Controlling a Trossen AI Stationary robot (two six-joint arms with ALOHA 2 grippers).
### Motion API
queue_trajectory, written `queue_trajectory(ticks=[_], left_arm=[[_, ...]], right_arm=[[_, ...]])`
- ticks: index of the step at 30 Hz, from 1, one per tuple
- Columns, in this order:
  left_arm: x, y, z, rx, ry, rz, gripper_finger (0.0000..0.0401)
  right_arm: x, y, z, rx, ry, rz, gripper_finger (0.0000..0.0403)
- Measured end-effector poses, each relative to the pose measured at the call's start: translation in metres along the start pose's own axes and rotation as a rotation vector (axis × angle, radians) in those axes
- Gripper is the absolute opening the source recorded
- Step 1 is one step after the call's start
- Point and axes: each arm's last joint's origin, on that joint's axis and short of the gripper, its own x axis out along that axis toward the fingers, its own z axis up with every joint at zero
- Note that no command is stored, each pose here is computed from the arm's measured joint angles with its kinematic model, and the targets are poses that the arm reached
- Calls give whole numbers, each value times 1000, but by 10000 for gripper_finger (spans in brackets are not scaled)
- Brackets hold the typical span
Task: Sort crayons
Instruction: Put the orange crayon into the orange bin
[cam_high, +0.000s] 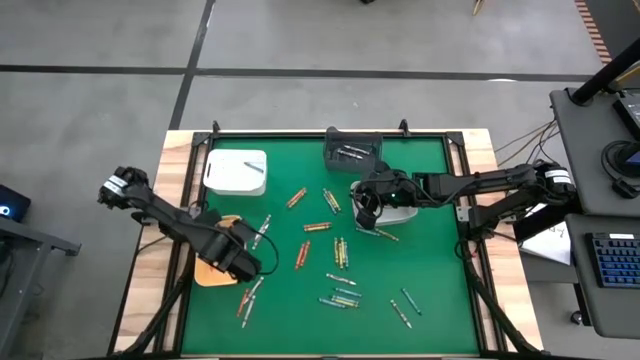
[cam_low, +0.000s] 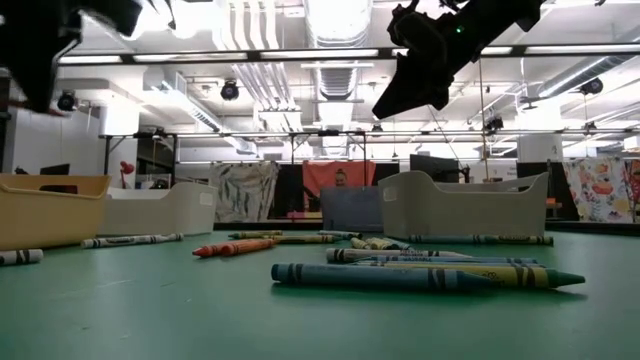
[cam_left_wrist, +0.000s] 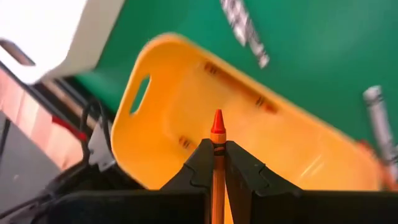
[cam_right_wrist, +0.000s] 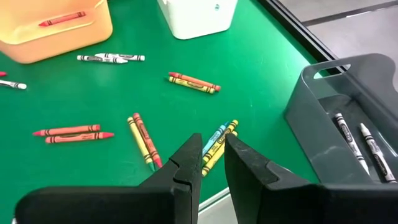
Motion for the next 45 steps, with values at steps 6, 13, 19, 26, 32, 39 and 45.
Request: queue_trajectory(ticks=[6, 13, 19, 26, 32, 39, 45], left_arm=[[23, -1, -6, 244, 27, 48, 0], [58, -1, -12, 425, 17, 100, 0], [83, -2, -14, 432, -26, 102, 0], [106, 5, -18, 420, -17, 148, 0], [111, 7, -18, 420, -46, 177, 0], [111, 7, -17, 420, -59, 182, 7], [111, 7, -17, 416, -59, 182, 43]], right_arm=[[0, 0, 0, -6, 0, 2, 59], [0, 1, 0, -21, 0, 3, 59], [0, 1, 0, -19, 0, 3, 59], [0, 1, 0, 20, -1, 4, 59], [0, 1, 0, 44, -4, 5, 59], [0, 2, 1, 45, -9, 8, 59], [-1, 3, 1, 44, -16, 14, 59]])
